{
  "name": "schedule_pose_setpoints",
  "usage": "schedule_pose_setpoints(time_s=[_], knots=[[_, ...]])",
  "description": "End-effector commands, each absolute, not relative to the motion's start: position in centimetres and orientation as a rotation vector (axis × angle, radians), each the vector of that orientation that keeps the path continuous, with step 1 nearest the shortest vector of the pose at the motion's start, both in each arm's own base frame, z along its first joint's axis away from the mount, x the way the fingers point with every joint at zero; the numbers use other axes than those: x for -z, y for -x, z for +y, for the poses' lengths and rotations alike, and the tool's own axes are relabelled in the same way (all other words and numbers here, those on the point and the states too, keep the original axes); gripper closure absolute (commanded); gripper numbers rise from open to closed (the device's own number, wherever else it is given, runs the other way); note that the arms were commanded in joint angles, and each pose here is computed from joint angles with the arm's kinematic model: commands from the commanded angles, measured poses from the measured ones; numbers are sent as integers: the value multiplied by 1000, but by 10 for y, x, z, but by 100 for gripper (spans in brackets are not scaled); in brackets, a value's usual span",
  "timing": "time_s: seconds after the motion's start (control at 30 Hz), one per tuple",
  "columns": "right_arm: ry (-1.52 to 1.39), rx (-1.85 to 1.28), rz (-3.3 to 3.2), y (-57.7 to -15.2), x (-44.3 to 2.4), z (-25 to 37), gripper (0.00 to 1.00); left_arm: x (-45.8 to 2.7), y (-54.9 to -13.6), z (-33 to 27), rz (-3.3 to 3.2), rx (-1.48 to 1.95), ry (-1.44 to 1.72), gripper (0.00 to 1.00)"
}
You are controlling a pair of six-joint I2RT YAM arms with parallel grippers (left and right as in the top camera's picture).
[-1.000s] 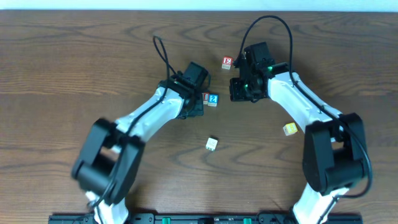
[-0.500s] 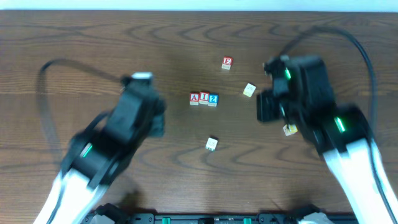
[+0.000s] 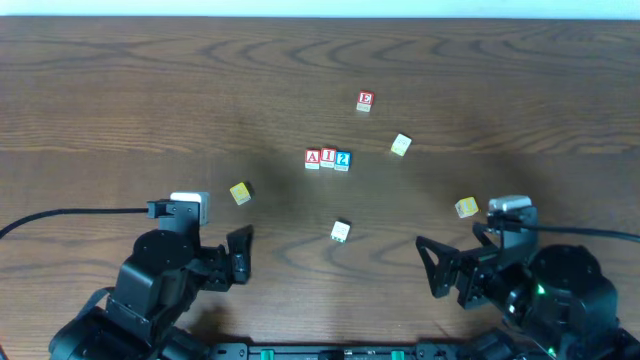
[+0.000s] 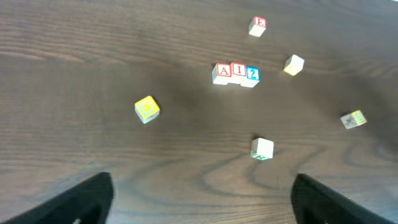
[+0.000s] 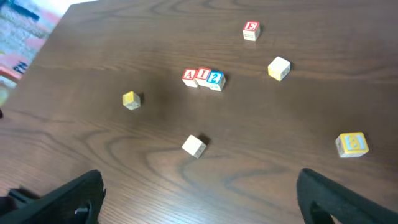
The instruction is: Spell out Ai2
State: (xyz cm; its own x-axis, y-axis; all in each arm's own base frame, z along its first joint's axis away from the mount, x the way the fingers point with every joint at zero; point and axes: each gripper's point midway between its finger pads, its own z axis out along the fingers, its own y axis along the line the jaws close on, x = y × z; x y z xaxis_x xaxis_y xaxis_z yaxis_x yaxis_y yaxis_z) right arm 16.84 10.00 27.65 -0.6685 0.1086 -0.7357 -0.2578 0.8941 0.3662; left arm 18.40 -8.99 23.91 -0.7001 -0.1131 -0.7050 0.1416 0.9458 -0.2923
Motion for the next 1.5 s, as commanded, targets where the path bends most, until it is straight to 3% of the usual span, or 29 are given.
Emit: schedule_pose_setpoints(time_s=[0.0, 0.53, 0.93, 1.47], knots=[[63, -583, 2253, -167, -273, 100, 1, -241, -180, -94, 2317, 471, -2, 4], [63, -579, 2262, -166, -271, 99, 1, -237, -178, -92, 2331, 453, -3, 5], [63, -579, 2262, -166, -271, 99, 1, -255, -191, -35, 2109, 124, -61, 5], [63, -579, 2262, -166, -271, 99, 1, -146, -201, 8, 1965, 5, 109, 5]])
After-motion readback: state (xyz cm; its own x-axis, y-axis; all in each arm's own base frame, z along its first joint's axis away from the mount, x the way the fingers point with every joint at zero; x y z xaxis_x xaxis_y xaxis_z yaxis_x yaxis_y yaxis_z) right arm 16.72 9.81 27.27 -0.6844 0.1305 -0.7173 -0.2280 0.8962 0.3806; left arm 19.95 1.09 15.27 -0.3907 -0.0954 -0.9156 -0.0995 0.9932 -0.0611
